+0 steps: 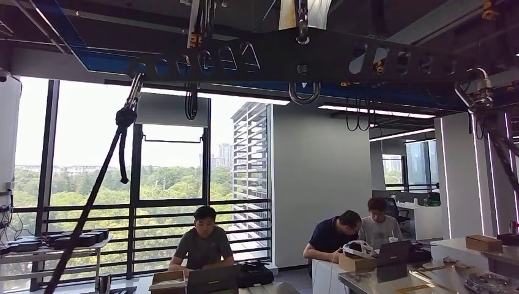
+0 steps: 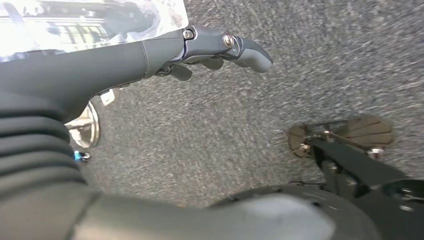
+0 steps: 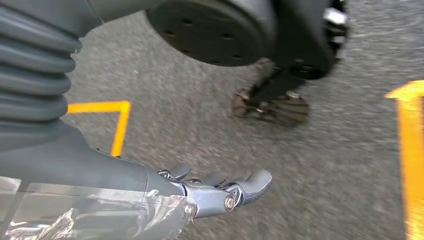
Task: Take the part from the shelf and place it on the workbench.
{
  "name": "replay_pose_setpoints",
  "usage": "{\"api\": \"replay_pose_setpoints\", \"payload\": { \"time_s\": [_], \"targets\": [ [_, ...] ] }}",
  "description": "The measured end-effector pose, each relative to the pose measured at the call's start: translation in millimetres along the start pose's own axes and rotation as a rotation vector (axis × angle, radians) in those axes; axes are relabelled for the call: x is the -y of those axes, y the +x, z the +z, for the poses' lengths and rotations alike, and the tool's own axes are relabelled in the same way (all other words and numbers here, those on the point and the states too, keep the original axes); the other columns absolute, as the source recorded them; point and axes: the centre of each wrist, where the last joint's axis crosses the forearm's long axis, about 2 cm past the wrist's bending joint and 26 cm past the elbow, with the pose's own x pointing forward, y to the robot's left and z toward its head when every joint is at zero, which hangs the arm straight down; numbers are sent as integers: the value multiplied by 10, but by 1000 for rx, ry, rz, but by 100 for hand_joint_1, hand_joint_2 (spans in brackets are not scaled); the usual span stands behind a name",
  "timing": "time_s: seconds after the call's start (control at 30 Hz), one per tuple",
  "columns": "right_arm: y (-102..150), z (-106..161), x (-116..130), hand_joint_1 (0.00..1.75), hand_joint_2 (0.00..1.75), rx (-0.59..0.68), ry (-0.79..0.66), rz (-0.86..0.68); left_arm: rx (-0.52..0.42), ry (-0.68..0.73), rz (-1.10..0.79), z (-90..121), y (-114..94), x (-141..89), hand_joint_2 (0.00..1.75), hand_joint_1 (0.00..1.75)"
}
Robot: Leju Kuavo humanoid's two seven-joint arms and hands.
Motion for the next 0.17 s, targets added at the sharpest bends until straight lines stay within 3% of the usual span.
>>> {"api": "replay_pose_setpoints", "payload": {
  "time_s": [0.17],
  "targets": [
    [-198,28,-62,0,0,-60,20,-33,-16,-9,6,8,-45,-54,0,0]
  ]
}}
